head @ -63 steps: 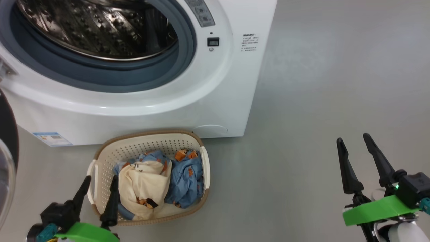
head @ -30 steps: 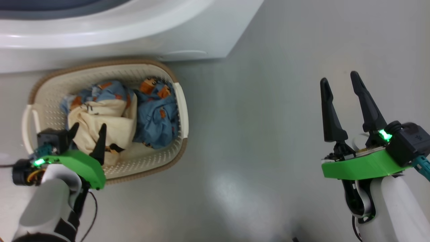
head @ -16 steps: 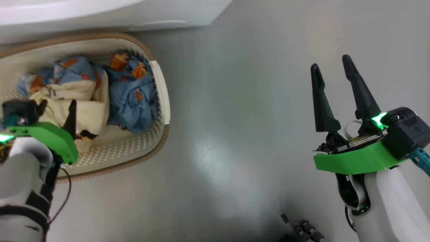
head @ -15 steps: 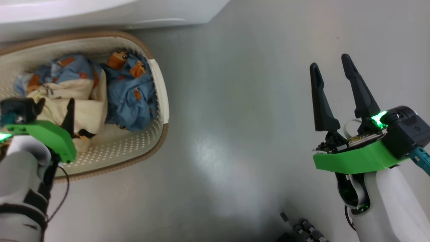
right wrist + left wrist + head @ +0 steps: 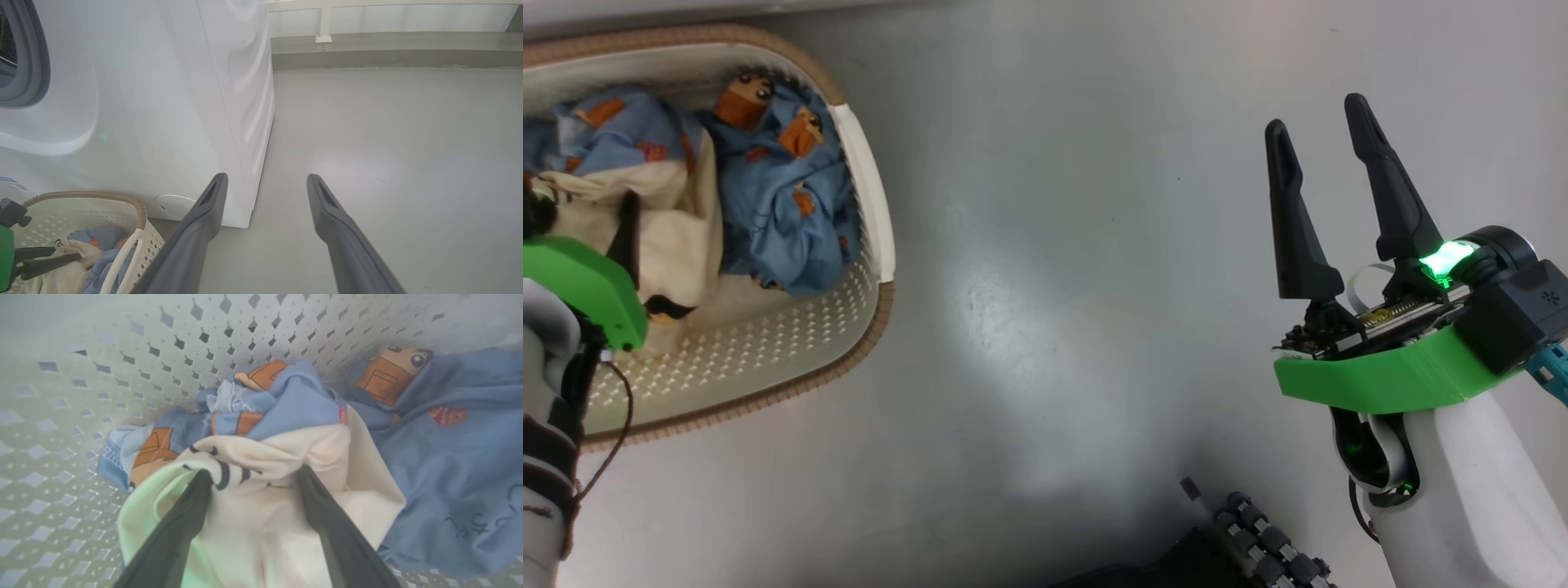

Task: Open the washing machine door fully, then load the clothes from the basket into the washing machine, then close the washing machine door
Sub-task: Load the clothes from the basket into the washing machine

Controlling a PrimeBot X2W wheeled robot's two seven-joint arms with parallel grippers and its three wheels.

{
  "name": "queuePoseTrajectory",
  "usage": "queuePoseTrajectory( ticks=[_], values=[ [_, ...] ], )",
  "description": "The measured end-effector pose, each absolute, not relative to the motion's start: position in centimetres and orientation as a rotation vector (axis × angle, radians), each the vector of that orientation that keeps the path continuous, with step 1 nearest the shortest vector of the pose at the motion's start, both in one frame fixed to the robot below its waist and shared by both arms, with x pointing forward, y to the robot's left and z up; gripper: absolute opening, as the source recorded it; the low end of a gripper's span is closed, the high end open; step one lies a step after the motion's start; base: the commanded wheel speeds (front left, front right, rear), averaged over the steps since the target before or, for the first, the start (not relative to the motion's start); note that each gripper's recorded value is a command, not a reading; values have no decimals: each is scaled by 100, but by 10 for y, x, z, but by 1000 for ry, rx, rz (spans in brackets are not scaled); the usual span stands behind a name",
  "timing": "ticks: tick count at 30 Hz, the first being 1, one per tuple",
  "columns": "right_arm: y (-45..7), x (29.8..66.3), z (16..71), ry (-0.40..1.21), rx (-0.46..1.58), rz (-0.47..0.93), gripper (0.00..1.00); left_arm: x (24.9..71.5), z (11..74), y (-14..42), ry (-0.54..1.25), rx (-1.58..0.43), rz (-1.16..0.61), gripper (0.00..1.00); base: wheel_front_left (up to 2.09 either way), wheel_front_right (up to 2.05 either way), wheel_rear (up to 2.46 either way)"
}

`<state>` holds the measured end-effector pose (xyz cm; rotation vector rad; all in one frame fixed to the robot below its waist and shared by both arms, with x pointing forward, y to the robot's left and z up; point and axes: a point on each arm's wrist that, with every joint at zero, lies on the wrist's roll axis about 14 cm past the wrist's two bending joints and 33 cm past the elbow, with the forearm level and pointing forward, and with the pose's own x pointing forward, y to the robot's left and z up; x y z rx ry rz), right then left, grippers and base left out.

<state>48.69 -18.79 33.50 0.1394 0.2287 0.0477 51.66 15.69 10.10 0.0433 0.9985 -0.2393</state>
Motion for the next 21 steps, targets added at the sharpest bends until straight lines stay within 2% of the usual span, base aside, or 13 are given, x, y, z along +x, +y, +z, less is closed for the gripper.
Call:
queuePoseTrajectory(
  ticks=[17,19,20,21],
  values=[
    [-188,482,325,256,153,45,100,516,76,142,1071,84,-308,100,0,0,0],
    [-189,482,325,257,151,43,100,513,73,139,1093,85,-315,76,0,0,0],
    [-189,482,325,257,150,42,100,512,72,138,1098,84,-318,42,0,0,0],
    [-190,482,326,257,149,41,100,512,71,137,1104,83,-322,30,0,0,0]
  ],
)
